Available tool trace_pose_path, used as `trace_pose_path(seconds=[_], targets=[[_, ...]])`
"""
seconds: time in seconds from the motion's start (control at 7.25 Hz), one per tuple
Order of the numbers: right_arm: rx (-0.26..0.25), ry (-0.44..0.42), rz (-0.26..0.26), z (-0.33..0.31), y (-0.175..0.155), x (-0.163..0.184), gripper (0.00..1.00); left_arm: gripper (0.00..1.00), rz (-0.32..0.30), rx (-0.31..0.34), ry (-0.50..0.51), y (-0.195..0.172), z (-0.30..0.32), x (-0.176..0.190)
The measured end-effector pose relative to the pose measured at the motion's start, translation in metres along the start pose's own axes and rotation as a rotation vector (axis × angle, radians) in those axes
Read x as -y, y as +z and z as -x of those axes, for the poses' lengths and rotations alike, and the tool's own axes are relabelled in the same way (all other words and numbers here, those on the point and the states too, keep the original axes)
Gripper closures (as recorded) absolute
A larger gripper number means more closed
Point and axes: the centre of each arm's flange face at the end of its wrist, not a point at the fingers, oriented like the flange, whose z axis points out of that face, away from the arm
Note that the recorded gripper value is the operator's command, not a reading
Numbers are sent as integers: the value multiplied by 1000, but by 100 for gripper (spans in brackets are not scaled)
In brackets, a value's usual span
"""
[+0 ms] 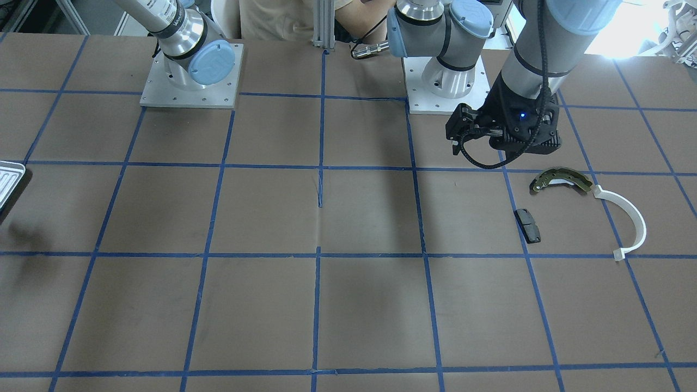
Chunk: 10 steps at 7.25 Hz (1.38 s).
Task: Place bearing gear from tray to pile
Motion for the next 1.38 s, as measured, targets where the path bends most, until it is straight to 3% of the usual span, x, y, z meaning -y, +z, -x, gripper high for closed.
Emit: trace_pose_path(seconds=[0.28, 0.69, 0.83, 1.1, 1.38], targets=[[12, -4, 1, -1, 19, 1, 15, 0, 4, -2, 0, 3, -1, -3], [16, -8, 1, -1, 20, 1, 53, 0, 5, -1, 0, 7, -1, -6], [19, -8, 0, -1, 20, 2, 56, 0, 5, -1, 0, 7, -1, -6], [48, -3, 14, 1, 24, 1, 71, 0, 6, -2, -1, 7, -1, -6], [61, 1, 20, 2, 23, 0, 94, 0, 6, -2, -1, 8, -1, -5]])
